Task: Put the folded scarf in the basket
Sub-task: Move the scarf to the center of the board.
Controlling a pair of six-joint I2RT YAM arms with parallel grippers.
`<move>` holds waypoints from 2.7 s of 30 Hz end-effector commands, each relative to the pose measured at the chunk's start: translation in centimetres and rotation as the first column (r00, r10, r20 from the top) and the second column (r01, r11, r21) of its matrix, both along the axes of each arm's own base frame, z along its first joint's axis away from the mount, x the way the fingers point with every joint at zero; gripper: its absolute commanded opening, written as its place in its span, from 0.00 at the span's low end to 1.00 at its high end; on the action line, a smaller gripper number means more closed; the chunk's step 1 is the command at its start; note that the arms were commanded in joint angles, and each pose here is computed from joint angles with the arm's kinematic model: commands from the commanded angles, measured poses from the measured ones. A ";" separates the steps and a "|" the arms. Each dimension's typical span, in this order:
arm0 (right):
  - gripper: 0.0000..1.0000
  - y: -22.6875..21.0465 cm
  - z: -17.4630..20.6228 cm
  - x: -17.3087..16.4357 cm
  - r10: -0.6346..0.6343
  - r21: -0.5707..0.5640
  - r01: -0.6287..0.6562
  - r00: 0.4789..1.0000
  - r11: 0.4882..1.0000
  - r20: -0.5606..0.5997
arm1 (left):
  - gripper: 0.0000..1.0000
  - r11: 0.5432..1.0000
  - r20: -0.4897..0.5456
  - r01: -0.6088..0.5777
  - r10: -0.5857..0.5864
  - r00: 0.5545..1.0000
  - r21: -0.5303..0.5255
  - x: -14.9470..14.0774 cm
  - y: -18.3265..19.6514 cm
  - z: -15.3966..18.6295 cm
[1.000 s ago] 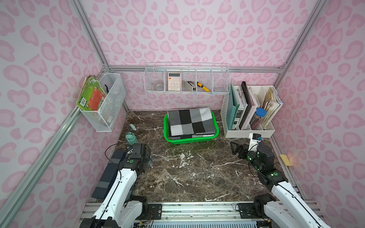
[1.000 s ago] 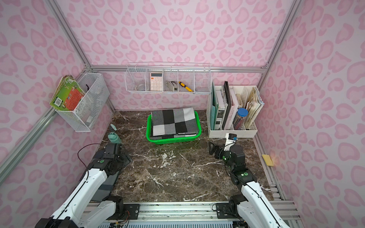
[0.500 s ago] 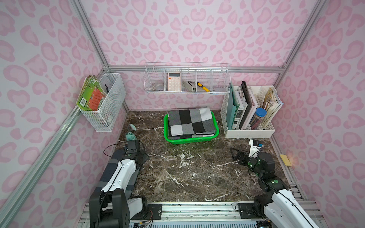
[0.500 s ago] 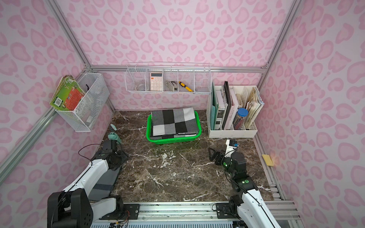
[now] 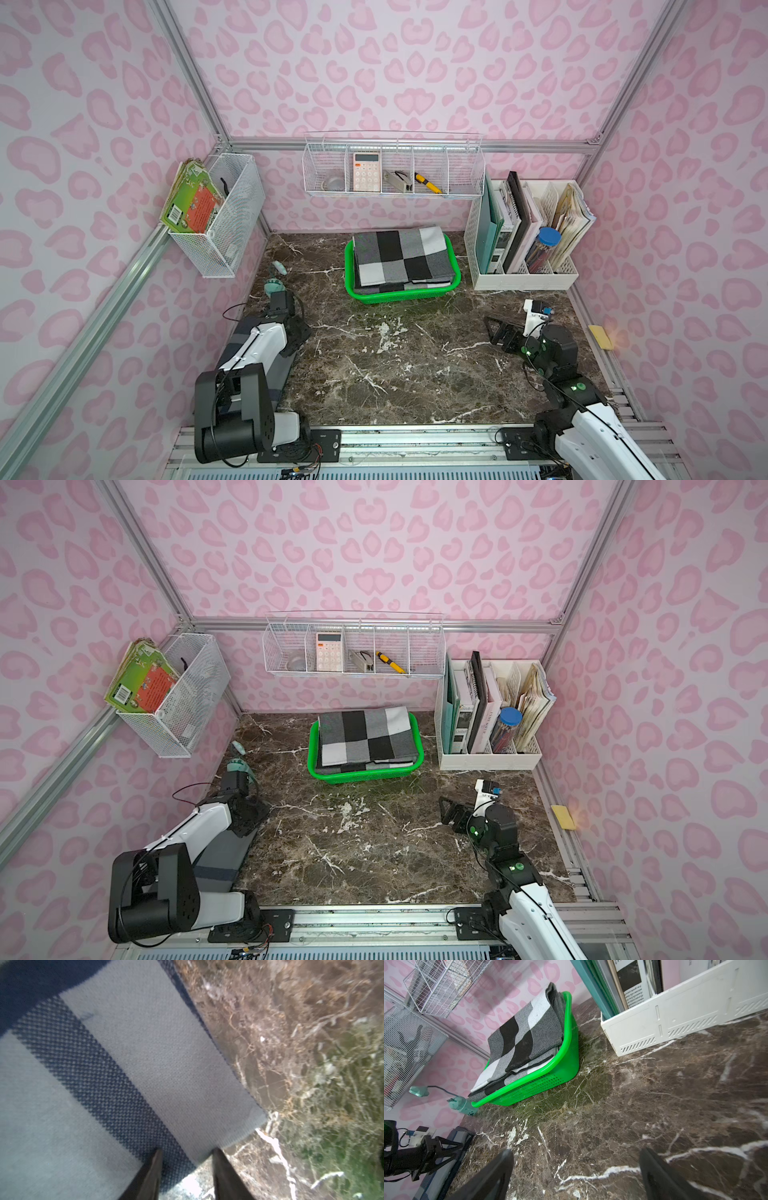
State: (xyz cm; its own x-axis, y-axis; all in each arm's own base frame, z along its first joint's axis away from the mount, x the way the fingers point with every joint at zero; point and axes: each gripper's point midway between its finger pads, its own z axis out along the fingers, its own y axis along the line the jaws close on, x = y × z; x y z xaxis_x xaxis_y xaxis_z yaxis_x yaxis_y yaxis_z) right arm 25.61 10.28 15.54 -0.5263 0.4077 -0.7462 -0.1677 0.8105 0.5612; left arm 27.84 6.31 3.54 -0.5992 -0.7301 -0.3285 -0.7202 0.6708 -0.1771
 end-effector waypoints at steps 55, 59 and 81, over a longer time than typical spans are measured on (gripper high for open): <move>0.92 15.8 -0.5 0.5 0.283 -0.024 -0.290 0.947 0.957 -0.149 | 0.61 0.984 0.190 0.163 -0.147 0.971 -0.067 -7.1 -11.4 7.3; 0.92 20.8 -1.5 0.2 0.353 -0.032 -0.364 0.918 0.931 -0.182 | 0.63 0.994 0.208 0.105 -0.097 0.973 -0.026 -6.7 -10.3 7.5; 0.59 39.5 -11.9 -2.8 0.512 -0.016 -0.615 0.671 0.789 -0.536 | 0.63 0.999 0.264 0.050 -0.054 0.963 0.021 -7.6 -8.5 7.5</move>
